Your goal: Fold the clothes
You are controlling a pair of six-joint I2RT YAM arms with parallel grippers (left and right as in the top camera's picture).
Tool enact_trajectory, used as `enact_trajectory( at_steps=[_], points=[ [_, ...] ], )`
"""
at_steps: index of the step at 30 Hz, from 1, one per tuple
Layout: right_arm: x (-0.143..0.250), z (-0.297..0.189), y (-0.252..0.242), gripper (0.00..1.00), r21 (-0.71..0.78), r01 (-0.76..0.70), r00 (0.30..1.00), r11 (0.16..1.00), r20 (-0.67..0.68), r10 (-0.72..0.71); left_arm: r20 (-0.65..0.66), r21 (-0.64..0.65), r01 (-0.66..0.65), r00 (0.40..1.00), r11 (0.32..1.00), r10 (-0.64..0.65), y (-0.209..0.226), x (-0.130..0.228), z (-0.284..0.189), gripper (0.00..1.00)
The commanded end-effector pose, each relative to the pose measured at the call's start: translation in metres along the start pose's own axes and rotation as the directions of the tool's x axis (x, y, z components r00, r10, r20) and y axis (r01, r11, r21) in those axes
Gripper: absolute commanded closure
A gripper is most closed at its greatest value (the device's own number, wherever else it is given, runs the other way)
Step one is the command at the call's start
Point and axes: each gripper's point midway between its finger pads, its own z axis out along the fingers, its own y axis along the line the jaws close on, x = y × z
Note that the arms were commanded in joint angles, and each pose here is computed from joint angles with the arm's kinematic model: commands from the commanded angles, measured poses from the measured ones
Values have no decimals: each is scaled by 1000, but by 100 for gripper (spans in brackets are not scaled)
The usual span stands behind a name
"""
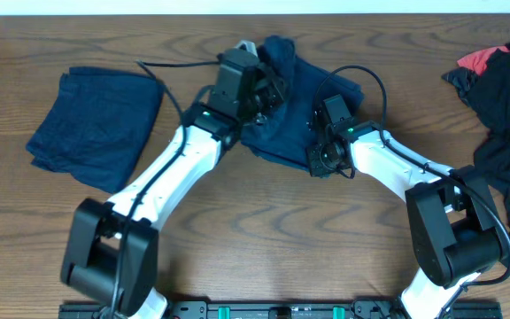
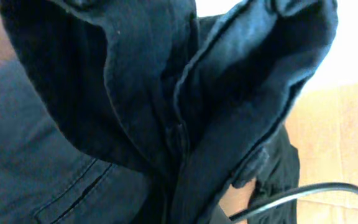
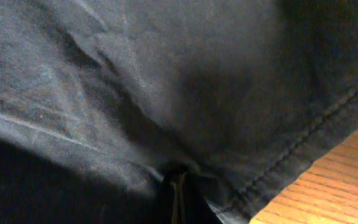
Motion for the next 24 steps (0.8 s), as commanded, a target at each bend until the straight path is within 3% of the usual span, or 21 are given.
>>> enact_trajectory(
  at_steps=[1, 12, 14, 16, 17, 20, 24],
  points=[
    [42, 29, 2, 99, 0, 19, 989, 1000, -144, -19, -13, 11, 14, 1000, 1000, -14, -8, 9, 12, 94],
    [42, 29, 2, 99, 0, 19, 989, 1000, -144, -19, -75, 24, -21, 997, 999, 23, -20, 43, 22, 91],
    [43, 28, 2, 99, 0, 19, 989, 1000, -146, -19, -76, 27, -23, 997, 999, 25, -21, 44, 22, 78],
    [44, 28, 2, 99, 1, 19, 989, 1000, -149, -19, -81, 32, -24, 996, 999, 27, -22, 45, 22, 42],
    [44, 28, 2, 99, 3, 19, 988, 1000, -152, -18, -87, 38, -36, 995, 999, 39, -23, 47, 22, 36],
    [45, 20, -7, 99, 45, 17, 987, 999, -160, -9, -96, 94, -141, 984, 986, 150, -32, 46, 19, 23],
    [33, -12, -32, 99, 158, -14, 991, 987, -130, 35, -50, 104, -221, 973, 970, 227, -34, 25, 4, 23]
  ],
)
